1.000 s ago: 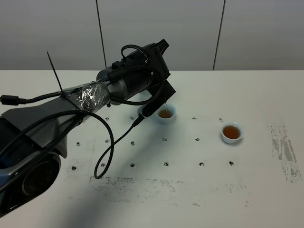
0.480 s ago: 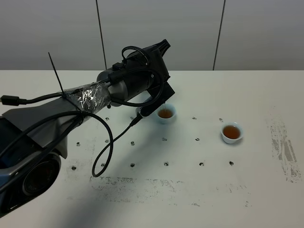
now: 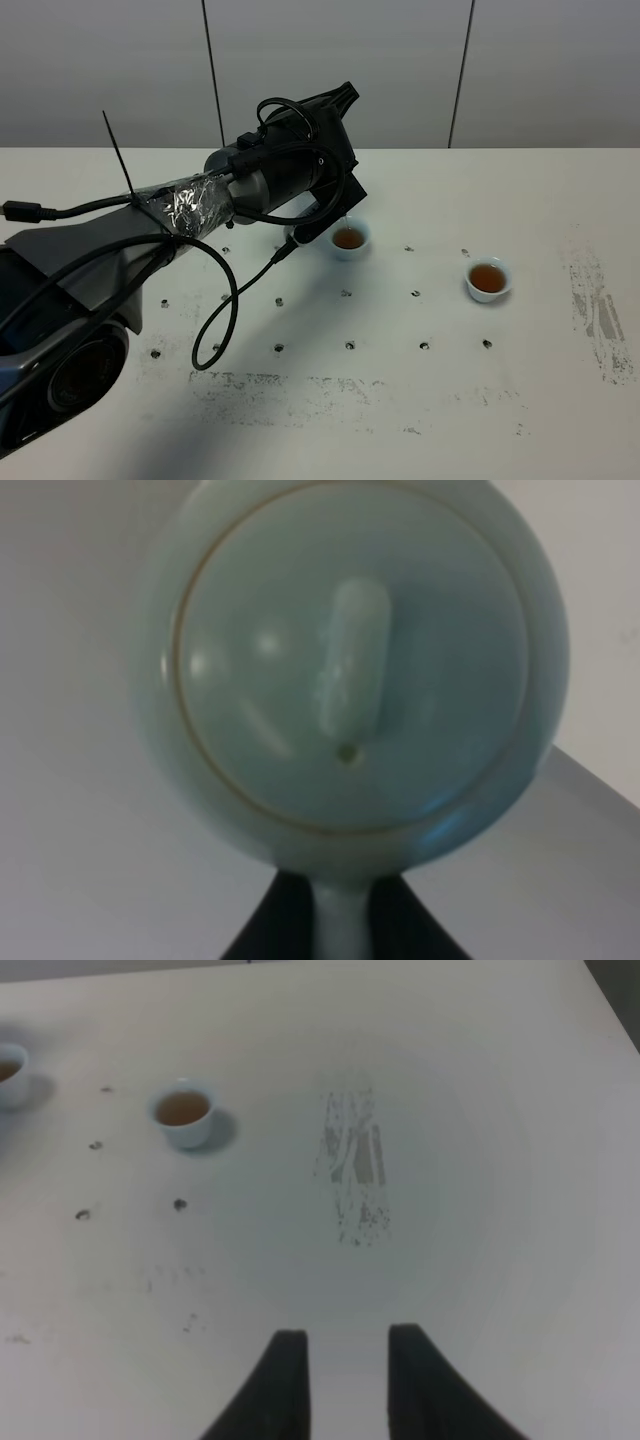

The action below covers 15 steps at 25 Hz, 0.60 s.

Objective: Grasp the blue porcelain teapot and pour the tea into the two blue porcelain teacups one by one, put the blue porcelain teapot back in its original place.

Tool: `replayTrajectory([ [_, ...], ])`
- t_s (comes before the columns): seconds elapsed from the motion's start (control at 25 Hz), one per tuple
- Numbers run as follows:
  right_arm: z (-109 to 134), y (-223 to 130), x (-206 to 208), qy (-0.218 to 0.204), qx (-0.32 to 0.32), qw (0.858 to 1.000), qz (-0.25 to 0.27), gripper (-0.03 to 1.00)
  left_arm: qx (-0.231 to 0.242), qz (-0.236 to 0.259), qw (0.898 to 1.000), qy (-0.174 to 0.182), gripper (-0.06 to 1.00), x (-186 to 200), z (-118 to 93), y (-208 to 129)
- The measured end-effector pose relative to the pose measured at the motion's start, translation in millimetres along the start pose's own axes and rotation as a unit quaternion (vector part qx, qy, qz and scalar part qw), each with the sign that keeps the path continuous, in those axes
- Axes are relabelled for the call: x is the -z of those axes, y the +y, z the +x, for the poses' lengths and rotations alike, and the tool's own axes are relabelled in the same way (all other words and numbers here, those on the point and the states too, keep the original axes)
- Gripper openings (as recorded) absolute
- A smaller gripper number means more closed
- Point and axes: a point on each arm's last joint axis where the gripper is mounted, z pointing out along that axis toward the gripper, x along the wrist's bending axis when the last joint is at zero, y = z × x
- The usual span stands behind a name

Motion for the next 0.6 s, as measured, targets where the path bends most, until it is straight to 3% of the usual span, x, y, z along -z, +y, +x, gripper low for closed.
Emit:
replayTrajectory([
  [0.6,0.0,0.0,0.0,0.000,0.000,1.000,0.000,0.21,-0.013,-0.006,1.000,-0.003,0.12,-2.2,-2.8,9.0],
])
